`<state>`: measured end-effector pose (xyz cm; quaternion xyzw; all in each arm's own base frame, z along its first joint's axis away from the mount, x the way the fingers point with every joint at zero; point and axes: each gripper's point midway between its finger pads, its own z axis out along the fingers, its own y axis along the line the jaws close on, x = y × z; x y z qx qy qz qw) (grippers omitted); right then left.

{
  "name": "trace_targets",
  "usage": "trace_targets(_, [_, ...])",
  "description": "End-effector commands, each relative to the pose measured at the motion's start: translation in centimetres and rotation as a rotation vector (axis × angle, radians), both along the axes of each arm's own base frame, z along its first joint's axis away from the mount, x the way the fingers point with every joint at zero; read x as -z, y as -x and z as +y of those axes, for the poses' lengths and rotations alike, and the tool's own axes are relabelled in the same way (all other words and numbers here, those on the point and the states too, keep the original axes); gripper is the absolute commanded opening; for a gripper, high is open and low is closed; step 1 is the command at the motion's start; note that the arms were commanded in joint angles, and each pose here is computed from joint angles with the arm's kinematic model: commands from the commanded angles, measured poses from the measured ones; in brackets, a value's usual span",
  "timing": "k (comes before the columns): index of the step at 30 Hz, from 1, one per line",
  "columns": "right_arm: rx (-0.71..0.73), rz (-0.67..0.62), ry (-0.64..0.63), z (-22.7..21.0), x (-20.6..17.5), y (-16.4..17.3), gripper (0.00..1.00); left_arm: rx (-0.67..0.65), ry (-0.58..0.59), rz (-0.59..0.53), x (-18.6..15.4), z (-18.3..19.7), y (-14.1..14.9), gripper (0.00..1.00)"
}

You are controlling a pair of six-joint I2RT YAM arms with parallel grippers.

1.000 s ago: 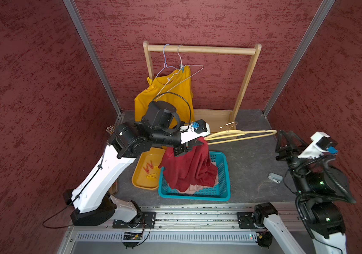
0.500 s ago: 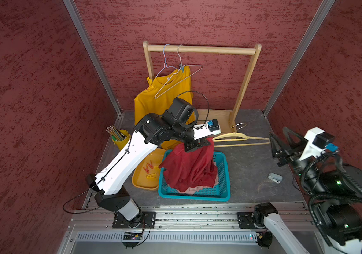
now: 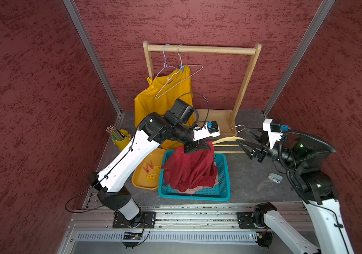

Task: Remove the clothespins securing t-shirts to the hanger
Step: Remove the T-shirt from the hanger.

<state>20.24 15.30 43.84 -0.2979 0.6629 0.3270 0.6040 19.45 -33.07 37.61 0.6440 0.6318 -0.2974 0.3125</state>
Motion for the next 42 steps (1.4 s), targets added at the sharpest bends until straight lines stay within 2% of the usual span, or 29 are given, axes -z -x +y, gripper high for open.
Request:
trace_targets(1, [-0.095,0.008,0.010,1.0,1.0,0.5,0.74,0.040,0.035,0.024,-0.2,-0.3,0.4,0.00])
trace_targets(14, [-0.119,0.032,0.026,1.5,3.7,-0.9,0.73,0.062,0.063,0.053,-0.9,-0.8,1.4,0.00])
trace_targets(19, [-0.130,0.026,0.025,1.7,4.0,-1.1,0.67,0.063,0.058,0.052,-0.8,-0.9,1.4,0.00])
trace_targets(22, [-0.150,0.027,0.026,1.9,4.3,-1.0,0.56,0.064,0.060,0.050,-0.8,-1.0,1.4,0.00])
trace_targets(26, [-0.153,0.006,0.037,1.9,4.9,-0.9,0.33,0.060,0.071,0.035,-1.1,-1.1,1.3,0.00])
trace_targets(32, [-0.157,-0.035,0.055,1.8,5.9,-0.4,0.10,0.056,0.139,-0.007,-2.3,-1.4,1.2,0.00])
trace_targets(36, [-0.167,-0.053,0.055,1.8,6.1,0.2,0.00,0.050,0.188,-0.045,-2.9,-1.4,1.1,0.00])
trace_targets(40, [-0.178,-0.084,0.055,1.8,6.0,1.1,0.00,0.035,0.239,-0.084,-3.2,-1.2,1.2,0.00])
trace_targets(42, [-0.181,-0.096,0.051,1.8,5.8,1.6,0.00,0.024,0.270,-0.111,-3.5,-1.0,1.1,0.04])
